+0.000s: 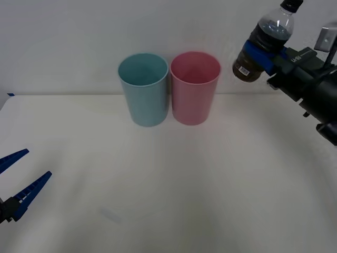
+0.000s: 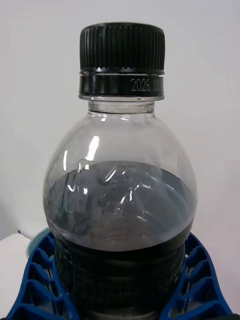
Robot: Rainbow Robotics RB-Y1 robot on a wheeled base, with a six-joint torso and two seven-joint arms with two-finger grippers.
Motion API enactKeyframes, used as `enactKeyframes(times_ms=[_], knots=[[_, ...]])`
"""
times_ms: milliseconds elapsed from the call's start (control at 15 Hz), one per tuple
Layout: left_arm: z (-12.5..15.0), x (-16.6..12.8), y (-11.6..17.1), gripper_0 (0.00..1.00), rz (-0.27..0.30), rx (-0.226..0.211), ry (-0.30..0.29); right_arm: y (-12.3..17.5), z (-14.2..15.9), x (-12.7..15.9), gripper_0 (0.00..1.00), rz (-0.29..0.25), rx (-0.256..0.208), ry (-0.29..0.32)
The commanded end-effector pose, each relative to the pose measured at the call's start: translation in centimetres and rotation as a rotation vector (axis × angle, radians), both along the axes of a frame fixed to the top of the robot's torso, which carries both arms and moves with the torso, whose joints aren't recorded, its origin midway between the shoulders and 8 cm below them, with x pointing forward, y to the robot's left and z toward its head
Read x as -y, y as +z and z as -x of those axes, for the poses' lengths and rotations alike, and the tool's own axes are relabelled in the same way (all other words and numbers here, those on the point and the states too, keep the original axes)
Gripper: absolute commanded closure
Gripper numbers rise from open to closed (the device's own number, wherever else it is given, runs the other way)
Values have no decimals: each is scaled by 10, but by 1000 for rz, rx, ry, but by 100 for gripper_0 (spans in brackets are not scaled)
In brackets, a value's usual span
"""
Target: Grasp the object on the table and drop it into the matching bin: aluminum can to the light blue bin, PET bottle to the pink bin.
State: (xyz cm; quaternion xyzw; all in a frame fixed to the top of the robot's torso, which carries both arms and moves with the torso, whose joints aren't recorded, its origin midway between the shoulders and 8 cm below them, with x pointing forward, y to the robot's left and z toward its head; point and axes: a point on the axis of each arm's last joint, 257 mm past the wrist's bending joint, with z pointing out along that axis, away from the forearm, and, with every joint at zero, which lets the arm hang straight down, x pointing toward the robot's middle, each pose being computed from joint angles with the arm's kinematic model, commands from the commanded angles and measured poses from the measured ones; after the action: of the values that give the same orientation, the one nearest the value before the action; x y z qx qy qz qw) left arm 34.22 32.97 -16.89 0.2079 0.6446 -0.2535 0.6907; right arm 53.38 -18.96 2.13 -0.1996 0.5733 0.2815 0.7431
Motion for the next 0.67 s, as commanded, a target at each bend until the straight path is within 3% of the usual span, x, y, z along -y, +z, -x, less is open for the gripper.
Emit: enactKeyframes(times_ms=[67,333,667], knots=[[0,0,0,0,0,0,0,1,-29,-14,100,36,-5,7],[0,0,0,0,0,0,0,-2,-64,-34,100,107,-11,-4],[0,0,0,0,0,0,0,-6,-102,-68,100,136,-36,0]])
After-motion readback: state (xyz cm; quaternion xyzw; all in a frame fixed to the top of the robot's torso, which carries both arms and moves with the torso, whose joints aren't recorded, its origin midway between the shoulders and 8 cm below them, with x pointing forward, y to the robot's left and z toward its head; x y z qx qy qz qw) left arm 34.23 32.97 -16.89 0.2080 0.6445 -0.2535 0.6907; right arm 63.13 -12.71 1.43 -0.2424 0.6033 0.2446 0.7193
